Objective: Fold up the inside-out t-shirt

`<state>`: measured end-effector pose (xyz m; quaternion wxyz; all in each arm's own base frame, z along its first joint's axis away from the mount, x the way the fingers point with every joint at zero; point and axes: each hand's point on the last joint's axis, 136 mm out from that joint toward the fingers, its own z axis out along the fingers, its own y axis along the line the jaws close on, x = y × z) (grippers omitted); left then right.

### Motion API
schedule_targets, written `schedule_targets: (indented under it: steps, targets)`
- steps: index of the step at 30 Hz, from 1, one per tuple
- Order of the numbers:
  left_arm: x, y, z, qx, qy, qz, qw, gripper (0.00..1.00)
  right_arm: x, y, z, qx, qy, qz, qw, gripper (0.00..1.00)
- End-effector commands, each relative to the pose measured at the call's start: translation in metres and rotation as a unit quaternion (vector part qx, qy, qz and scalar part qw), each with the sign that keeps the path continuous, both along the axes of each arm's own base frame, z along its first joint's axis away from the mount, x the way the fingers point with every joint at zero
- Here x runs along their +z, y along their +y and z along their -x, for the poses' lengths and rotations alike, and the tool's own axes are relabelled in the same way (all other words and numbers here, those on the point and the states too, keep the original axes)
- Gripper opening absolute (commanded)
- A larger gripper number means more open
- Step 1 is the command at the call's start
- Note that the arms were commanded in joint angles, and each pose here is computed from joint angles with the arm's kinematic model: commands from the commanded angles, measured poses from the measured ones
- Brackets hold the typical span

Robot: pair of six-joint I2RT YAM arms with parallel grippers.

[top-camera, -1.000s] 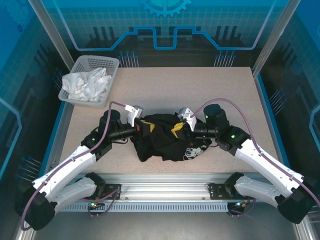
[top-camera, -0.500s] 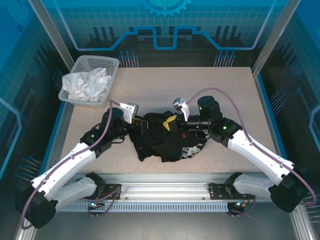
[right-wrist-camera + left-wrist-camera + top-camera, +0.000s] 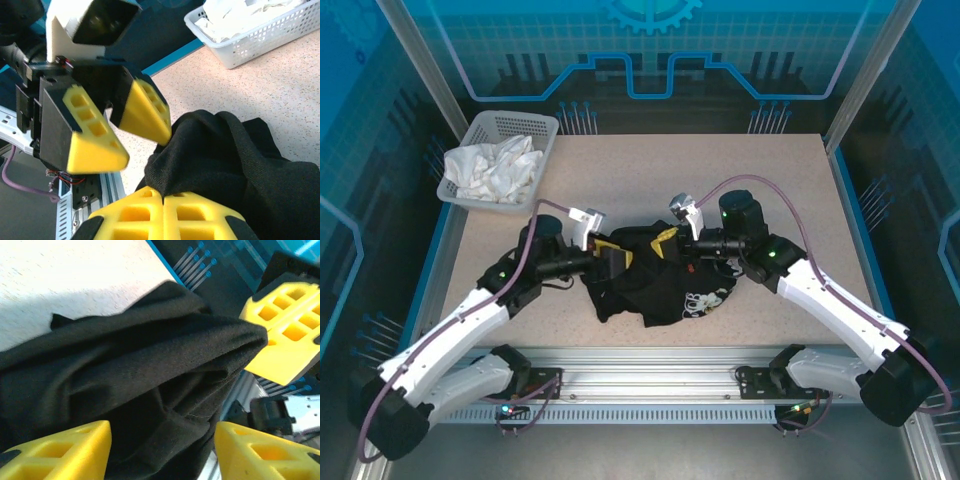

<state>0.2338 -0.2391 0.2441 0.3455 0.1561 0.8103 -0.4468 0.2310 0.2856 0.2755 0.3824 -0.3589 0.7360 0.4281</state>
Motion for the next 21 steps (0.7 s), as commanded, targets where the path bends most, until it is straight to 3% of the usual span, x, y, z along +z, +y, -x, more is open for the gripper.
schedule_targets:
  steps: [1, 2, 6, 8, 15, 21]
  targets:
    - [0.016, -0.023, 0.008, -0.052, 0.015, 0.054, 0.997, 0.59, 0.011, -0.003, 0.001, -0.002, -0.022, -0.016, 1.000, 0.00]
    - [0.015, -0.025, 0.005, -0.050, 0.018, 0.054, 0.997, 0.57, 0.012, -0.004, 0.001, -0.002, -0.023, -0.016, 1.000, 0.00]
    - [0.004, -0.026, -0.009, -0.027, 0.030, 0.043, 0.998, 0.13, 0.013, -0.015, 0.000, -0.020, -0.033, -0.009, 0.999, 0.00]
    - [0.010, -0.023, -0.008, -0.030, 0.013, 0.054, 0.998, 0.03, 0.016, -0.026, -0.002, -0.036, -0.039, -0.009, 0.999, 0.00]
    - [0.070, -0.010, 0.024, -0.073, -0.126, 0.141, 0.979, 0.00, -0.006, -0.042, 0.001, -0.045, -0.044, 0.009, 0.998, 0.02]
    - [0.080, -0.010, 0.036, -0.100, -0.161, 0.152, 0.970, 0.00, -0.011, -0.036, 0.003, -0.036, -0.042, -0.003, 0.998, 0.05]
